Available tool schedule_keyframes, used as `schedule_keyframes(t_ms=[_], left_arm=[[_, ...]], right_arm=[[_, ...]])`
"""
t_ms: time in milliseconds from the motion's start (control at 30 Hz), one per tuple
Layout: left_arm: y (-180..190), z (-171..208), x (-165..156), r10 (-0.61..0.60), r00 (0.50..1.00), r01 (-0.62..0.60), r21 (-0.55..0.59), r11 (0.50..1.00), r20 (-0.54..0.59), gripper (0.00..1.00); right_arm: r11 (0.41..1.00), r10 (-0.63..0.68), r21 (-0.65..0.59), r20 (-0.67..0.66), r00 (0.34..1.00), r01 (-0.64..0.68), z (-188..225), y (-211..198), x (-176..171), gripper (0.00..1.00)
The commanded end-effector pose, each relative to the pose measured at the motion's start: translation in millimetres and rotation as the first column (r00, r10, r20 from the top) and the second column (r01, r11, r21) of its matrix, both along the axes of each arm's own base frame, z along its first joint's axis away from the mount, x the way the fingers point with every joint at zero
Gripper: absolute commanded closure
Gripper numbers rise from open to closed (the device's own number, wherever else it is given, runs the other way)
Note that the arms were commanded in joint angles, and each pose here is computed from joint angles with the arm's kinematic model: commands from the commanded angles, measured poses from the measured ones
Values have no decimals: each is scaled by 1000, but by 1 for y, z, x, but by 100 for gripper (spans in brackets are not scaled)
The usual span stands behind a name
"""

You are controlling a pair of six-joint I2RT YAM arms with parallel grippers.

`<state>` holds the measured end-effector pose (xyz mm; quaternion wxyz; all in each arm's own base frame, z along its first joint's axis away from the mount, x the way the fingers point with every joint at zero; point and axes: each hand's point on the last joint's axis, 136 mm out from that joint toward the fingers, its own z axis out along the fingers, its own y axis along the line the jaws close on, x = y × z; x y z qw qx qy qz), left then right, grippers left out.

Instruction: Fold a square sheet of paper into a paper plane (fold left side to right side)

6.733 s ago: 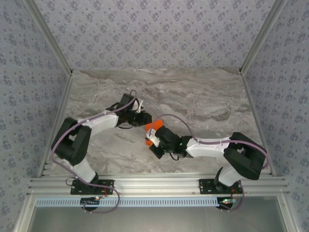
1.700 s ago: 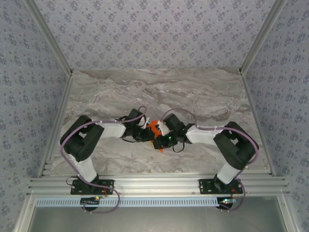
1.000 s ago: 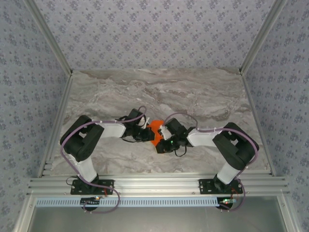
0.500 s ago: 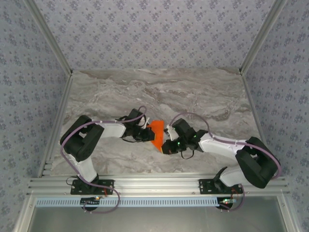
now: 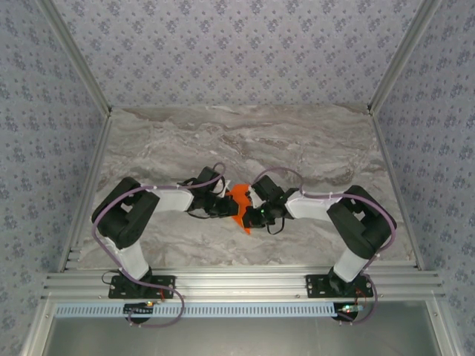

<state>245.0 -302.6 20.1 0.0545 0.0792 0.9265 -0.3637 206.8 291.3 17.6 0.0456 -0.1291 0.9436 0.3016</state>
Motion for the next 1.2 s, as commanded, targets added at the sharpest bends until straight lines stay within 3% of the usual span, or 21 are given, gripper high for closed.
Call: schedule_keyframes(t_ms=[0,300,667,1167], left_arm=[[8,11,1,16,999,-18,26,1000,42,86],[-11,34,-35,-45,997,48,-47,998,65,94],[-17,5,-43,-4,1000,5,-38,999,20,98],[7,-29,-44,75,997,-76,69,995,14,100]], right_arm=[[985,-32,-169,-64,997,21,-30,-30,-17,100],[974,-48,-226,-75,996,30,-44,-42,-22,100],[974,-41,-224,-80,996,22,-44,-38,-20,100],[970,-32,-243,-89,995,9,-46,-39,-23,100]])
